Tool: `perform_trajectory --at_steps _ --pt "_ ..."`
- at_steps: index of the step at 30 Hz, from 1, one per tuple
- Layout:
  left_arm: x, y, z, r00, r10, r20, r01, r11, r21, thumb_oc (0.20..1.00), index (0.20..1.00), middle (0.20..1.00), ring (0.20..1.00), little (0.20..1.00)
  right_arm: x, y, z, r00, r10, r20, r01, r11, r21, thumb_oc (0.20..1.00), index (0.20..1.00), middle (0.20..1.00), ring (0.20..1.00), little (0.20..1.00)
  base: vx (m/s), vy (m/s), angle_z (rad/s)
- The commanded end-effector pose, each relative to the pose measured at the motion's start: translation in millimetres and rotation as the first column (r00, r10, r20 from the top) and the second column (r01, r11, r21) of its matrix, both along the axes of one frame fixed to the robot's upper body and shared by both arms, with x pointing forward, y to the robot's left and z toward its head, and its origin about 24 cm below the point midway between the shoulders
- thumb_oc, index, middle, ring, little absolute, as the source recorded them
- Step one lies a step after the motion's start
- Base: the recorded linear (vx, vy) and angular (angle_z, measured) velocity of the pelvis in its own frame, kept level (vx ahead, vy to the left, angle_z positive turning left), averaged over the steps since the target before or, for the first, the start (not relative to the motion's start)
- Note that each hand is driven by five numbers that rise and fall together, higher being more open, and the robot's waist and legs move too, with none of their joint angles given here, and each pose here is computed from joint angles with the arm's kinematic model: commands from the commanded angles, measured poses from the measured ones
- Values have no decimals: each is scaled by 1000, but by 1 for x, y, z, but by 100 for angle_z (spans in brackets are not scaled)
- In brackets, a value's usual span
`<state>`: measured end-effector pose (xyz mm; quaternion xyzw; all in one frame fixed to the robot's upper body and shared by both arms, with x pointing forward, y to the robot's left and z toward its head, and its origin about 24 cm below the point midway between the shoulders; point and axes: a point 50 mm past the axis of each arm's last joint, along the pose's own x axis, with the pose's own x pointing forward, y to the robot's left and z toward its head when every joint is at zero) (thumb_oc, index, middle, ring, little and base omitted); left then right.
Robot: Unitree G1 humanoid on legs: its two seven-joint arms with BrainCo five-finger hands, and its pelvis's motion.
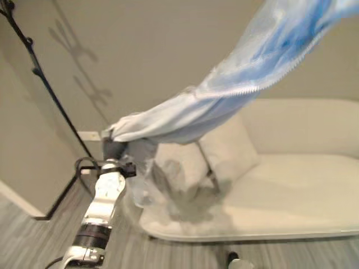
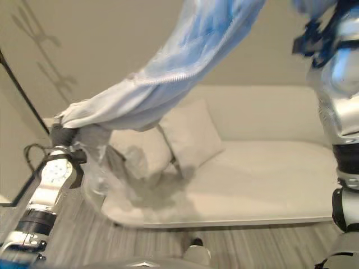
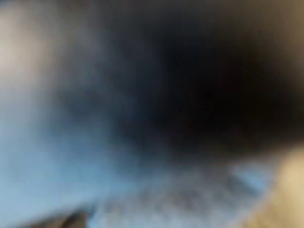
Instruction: Hang the clothes on the sofa on the clothes rack.
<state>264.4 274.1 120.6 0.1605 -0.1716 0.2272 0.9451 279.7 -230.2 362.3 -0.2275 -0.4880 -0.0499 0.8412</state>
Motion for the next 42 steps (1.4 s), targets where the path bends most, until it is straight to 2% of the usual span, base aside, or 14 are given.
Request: perform_trajectory --at_steps 1,2,4,7,12,17,22,29,30,32,34,39,42 --pt "-3 -9 33 989 -25 148 -5 981 195 200 200 200 200 200 -9 19 27 986 105 129 -103 994 -22 200 200 200 200 200 -104 -58 2" --pt "-4 -9 33 989 -24 146 -6 980 199 200 200 200 200 200 -9 19 26 986 106 126 -105 994 -20 200 200 200 200 200 -252 -172 12" --pt "-24 15 38 983 101 152 -142 948 286 200 200 200 200 200 -12 24 14 984 142 106 -138 989 -46 200 200 200 200 200 -188 -200 -8" --pt "-40 21 30 981 133 141 -169 945 280 200 200 200 200 200 -18 21 3 985 148 89 -144 988 -54 200 200 200 200 200 -240 -199 -58" --pt "-34 4 19 991 62 114 -91 959 269 200 200 200 200 200 -21 25 17 980 156 120 -146 985 -90 200 200 200 200 200 -268 13 -37" --pt "-31 -14 21 991 -16 134 -22 959 282 200 200 200 200 200 -24 19 20 987 92 132 -75 988 -132 200 200 200 200 200 -178 155 71" --pt "-23 -25 18 990 -52 128 16 964 264 200 200 200 200 200 -22 13 9 994 40 103 -23 988 -155 200 200 200 200 200 23 443 44" --pt "-20 -34 15 989 -89 115 48 948 316 200 200 200 200 200 -23 7 -13 997 15 78 -6 993 -115 200 200 200 200 200 149 498 37" --pt "-18 -44 14 983 -156 93 116 934 339 200 200 200 200 200 -23 -4 -27 998 -45 41 49 994 -102 200 200 200 200 200 236 541 44" --pt "-16 -59 15 966 -249 65 205 899 388 200 200 200 200 200 -25 -11 -51 997 -72 -14 71 996 -55 200 200 200 200 200 259 901 77" --pt "-17 -55 16 965 -260 17 222 853 473 200 200 200 200 200 -22 -4 -57 998 -55 -12 55 998 -33 200 200 200 200 200 208 797 47" --pt "-23 -54 10 963 -269 -20 248 852 461 200 200 200 200 200 -28 -10 -58 997 -79 2 79 996 -33 200 200 200 200 200 191 384 14" --pt "-19 -61 0 955 -292 -61 291 867 405 200 200 200 200 200 -37 -13 -50 996 -74 43 76 996 -43 200 200 200 200 200 259 261 -23"
